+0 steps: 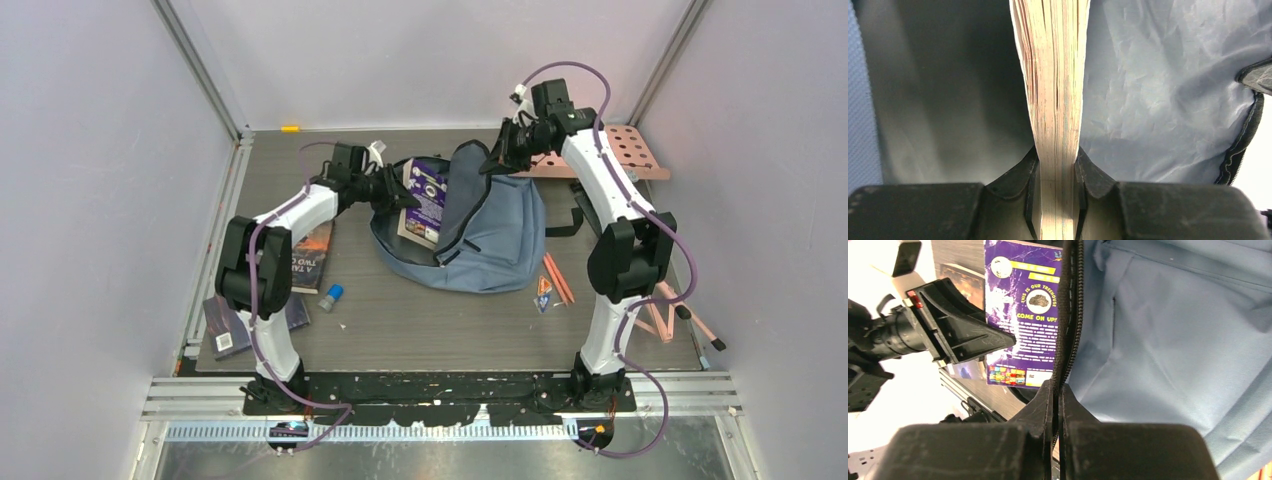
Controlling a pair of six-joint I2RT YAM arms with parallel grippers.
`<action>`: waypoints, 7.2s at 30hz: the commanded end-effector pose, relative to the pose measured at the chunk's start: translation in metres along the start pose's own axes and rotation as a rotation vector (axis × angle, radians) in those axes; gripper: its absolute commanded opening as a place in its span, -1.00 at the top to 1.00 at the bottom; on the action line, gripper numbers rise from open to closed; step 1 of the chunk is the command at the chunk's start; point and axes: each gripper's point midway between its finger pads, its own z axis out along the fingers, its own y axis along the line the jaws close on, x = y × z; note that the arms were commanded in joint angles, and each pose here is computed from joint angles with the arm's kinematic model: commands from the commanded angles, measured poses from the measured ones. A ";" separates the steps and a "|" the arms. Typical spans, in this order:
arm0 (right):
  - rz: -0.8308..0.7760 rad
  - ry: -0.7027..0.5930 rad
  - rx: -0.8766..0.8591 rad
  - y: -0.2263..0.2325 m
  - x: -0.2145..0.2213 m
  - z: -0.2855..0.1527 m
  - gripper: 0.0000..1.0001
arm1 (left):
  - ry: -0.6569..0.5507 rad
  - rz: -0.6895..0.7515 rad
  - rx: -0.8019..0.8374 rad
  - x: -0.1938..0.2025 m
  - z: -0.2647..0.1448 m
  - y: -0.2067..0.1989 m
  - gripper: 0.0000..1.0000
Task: Pack the student bag
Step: Place the book in the student bag, then pick up the book from the center of the board, then place the book at the center of the board, then pick up the book from the center of the board.
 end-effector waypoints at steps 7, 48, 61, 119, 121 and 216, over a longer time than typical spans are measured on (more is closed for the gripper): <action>-0.035 -0.151 -0.097 0.053 -0.029 -0.055 0.99 | -0.086 0.035 0.397 -0.029 -0.018 -0.089 1.00; -0.068 -0.201 -0.177 0.082 -0.047 -0.022 0.99 | 0.140 0.161 0.277 0.037 0.096 -0.041 0.75; -0.094 -0.197 -0.143 0.074 -0.042 -0.023 0.99 | 0.056 0.340 0.082 0.011 0.056 -0.036 -0.53; -0.155 -0.207 -0.101 0.055 -0.041 -0.014 0.99 | 0.540 0.519 -1.326 0.057 -0.166 0.241 -0.80; -0.153 -0.207 -0.100 0.054 -0.042 -0.014 0.99 | 0.545 0.527 -1.321 0.056 -0.166 0.242 -0.44; -0.159 -0.195 -0.022 0.045 -0.044 -0.021 0.99 | -0.033 0.270 -0.612 -0.076 -0.107 0.059 1.00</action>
